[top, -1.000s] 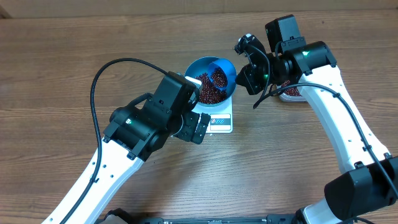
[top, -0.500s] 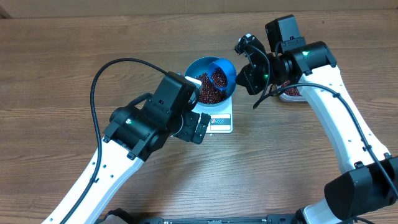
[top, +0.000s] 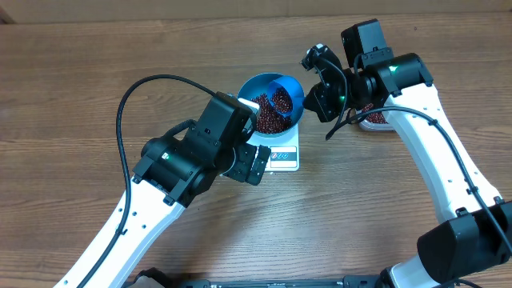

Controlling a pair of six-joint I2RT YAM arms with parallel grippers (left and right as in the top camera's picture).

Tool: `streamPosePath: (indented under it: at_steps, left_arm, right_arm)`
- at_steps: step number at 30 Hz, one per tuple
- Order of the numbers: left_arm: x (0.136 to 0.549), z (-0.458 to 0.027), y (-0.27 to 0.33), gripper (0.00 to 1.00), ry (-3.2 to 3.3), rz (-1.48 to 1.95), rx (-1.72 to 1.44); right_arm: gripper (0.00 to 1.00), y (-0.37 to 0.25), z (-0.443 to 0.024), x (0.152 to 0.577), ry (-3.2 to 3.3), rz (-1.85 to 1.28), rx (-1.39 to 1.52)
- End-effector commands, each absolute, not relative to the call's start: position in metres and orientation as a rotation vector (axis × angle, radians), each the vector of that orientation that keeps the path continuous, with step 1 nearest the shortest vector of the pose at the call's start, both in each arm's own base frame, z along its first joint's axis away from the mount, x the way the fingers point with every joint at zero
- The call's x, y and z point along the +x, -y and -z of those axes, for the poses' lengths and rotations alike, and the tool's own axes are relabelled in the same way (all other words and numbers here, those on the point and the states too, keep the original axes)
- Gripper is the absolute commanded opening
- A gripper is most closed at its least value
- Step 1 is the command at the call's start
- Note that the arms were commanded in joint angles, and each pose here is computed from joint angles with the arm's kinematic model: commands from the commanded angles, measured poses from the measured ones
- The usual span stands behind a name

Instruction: Scoop item into bowl and weigh 150g on scale

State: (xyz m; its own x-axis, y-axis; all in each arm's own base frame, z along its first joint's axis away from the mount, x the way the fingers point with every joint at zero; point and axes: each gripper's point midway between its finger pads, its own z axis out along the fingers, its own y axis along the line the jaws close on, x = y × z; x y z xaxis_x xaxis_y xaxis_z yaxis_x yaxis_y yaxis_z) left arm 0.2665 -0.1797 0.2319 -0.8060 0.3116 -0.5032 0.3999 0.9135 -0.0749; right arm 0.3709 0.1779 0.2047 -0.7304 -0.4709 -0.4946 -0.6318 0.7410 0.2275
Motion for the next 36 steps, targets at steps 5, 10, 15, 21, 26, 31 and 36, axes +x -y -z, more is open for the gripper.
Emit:
streamPosePath:
  at_steps: [5, 10, 15, 21, 26, 31, 36]
  left_arm:
    - [0.2672, -0.234, 0.1787, 1.0, -2.577, 0.252, 0.491]
    - [0.2672, -0.234, 0.1787, 0.99, -2.577, 0.252, 0.492]
    - [0.2672, -0.234, 0.1787, 1.0, -2.577, 0.252, 0.491]
    - [0.2672, -0.234, 0.1787, 1.0, -2.577, 0.252, 0.492]
    - [0.2672, -0.234, 0.1787, 1.0, -2.577, 0.252, 0.491]
    - [0.2672, -0.234, 0.1787, 1.0, -2.577, 0.252, 0.491]
    - [0.2672, -0.234, 0.1787, 1.0, -2.577, 0.252, 0.491]
  right_arm:
    - [0.04, -0.1811, -0.2277, 0.3722, -2.467, -0.533, -0.849]
    - [0.04, -0.1818, -0.2274, 0.3702, -2.469, -0.544, -0.856]
    - [0.04, -0.1838, -0.2283, 0.3692, -2.457, -0.557, -0.876]
    - [0.04, -0.1834, -0.2285, 0.3706, -2.467, -0.557, -0.846]
    - [0.04, -0.1844, -0.2276, 0.3679, -2.459, -0.553, -0.886]
    - [0.04, -0.1843, -0.2276, 0.3679, -2.459, -0.553, -0.885]
    - [0.04, -0.1841, -0.2272, 0.3677, -2.459, -0.547, -0.89]
